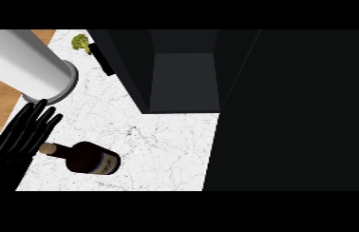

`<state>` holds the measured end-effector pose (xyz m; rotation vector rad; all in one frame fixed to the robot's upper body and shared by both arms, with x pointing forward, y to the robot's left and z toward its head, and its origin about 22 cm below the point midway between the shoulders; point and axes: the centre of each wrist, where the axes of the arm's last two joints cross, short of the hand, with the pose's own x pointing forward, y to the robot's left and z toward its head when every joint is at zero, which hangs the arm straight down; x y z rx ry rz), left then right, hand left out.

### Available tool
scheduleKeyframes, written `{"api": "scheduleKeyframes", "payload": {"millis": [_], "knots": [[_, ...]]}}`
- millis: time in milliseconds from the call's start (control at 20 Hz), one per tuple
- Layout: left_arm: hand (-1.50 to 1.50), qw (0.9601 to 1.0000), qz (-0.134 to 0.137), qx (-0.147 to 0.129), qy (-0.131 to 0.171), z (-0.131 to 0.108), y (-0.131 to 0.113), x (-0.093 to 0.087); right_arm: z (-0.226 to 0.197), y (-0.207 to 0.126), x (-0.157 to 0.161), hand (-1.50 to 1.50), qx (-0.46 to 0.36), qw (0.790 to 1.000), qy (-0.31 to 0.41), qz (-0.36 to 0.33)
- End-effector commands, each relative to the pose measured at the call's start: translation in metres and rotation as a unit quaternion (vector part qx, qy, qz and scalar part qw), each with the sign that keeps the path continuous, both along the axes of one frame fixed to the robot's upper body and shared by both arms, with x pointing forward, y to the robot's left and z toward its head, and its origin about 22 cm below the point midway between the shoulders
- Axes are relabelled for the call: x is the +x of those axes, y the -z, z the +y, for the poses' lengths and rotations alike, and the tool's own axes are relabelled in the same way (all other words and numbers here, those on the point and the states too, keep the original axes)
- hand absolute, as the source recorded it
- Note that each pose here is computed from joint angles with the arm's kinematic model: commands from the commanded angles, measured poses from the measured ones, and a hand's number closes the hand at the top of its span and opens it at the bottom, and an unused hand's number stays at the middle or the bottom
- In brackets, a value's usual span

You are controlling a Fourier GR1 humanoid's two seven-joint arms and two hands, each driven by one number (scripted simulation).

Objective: Pick up the wine, place it into the cabinet and close the cabinet

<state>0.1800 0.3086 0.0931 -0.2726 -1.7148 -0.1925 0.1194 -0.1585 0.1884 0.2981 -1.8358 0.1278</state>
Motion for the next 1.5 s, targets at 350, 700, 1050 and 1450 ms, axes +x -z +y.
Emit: {"api": "scheduleKeyframes", "payload": {"millis": [350,700,1050,1450], "knots": [[-1.50,0.9992,0.017,0.027,-0.024,0.026,0.053,0.008,-0.008,-0.028,-0.033,-1.50,-0.001,0.998,0.023,-0.054],[-1.50,0.9992,0.036,0.018,-0.006,0.037,0.089,0.012,-0.008,-0.030,-0.024,-1.50,-0.003,0.998,0.023,-0.053],[-1.50,0.9984,0.041,0.031,-0.023,0.035,0.118,0.024,-0.010,-0.036,-0.024,-1.50,0.001,0.998,0.028,-0.061],[-1.50,0.9980,0.059,0.016,-0.015,0.044,0.157,0.015,-0.014,-0.033,-0.038,-1.50,0.000,0.998,0.032,-0.052]]}}
